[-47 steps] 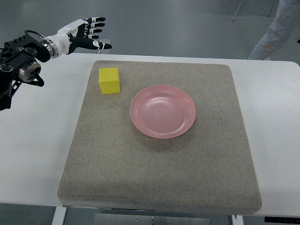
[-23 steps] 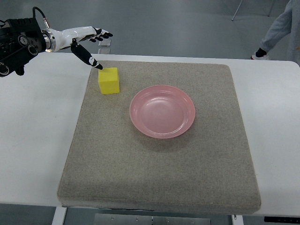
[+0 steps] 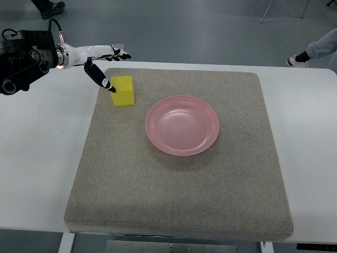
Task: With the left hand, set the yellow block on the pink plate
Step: 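Swing the left hand over the yellow cube, fingers pointing down, then close the left hand's fingers around the yellow cube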
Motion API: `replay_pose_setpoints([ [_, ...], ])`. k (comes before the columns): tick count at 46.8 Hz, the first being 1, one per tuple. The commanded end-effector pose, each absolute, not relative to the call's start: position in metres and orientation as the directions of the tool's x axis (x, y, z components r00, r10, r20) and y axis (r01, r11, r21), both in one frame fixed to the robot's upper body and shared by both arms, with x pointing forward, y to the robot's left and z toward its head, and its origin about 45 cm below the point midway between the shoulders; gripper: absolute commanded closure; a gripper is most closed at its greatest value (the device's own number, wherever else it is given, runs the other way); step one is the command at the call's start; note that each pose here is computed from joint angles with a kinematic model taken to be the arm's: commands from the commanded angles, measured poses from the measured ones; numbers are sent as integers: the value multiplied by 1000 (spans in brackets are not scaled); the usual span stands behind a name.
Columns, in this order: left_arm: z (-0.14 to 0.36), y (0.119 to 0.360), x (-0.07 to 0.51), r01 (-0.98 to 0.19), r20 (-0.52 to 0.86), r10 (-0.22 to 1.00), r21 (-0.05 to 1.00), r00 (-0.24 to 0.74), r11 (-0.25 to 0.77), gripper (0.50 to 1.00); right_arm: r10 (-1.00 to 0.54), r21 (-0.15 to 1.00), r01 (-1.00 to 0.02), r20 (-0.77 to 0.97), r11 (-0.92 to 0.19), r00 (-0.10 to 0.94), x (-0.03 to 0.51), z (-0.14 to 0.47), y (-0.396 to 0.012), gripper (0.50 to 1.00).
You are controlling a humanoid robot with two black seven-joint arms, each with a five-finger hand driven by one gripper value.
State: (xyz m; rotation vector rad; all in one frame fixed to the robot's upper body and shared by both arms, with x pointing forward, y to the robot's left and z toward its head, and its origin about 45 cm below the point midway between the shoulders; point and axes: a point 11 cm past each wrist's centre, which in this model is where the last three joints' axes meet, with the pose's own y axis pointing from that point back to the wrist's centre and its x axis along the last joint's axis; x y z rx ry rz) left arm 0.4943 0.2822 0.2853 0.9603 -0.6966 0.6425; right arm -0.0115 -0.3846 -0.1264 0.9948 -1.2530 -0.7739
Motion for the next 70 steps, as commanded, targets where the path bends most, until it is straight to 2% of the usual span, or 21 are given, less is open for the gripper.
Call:
replay_pose_setpoints([
  [1, 284, 280, 494, -744, 775, 146, 508, 615, 434, 540, -902, 918, -49, 396, 394, 173, -11, -126, -385, 576],
  [15, 279, 272, 490, -719, 789, 39, 537, 613, 442, 544, -902, 918, -49, 396, 394, 173, -11, -126, -385, 576],
  [28, 267, 249, 488, -695, 783, 10, 545, 622, 470, 581, -902, 918, -49, 396, 394, 173, -11, -126, -385, 576],
  [35, 268, 251, 491, -708, 794, 13, 535, 608, 461, 634, -902, 918, -49, 396, 394, 173, -11, -126, -385, 576],
  [47, 271, 258, 494, -730, 810, 18, 519, 586, 444, 636, -902, 918, -49, 396, 394, 173, -11, -126, -385, 576],
  [53, 265, 261, 493, -727, 809, -8, 532, 587, 433, 671, -902, 918, -49, 396, 394, 173, -11, -126, -385, 576],
  [59, 260, 262, 491, -724, 804, -10, 539, 594, 431, 679, -902, 918, -49, 396, 394, 173, -11, -126, -385, 576],
  [64, 259, 262, 491, -723, 804, -10, 540, 595, 431, 720, -902, 918, -49, 396, 394, 173, -11, -126, -385, 576],
  [70, 260, 266, 493, -732, 807, -4, 537, 590, 420, 825, -902, 918, -49, 396, 394, 173, -11, -126, -385, 576],
])
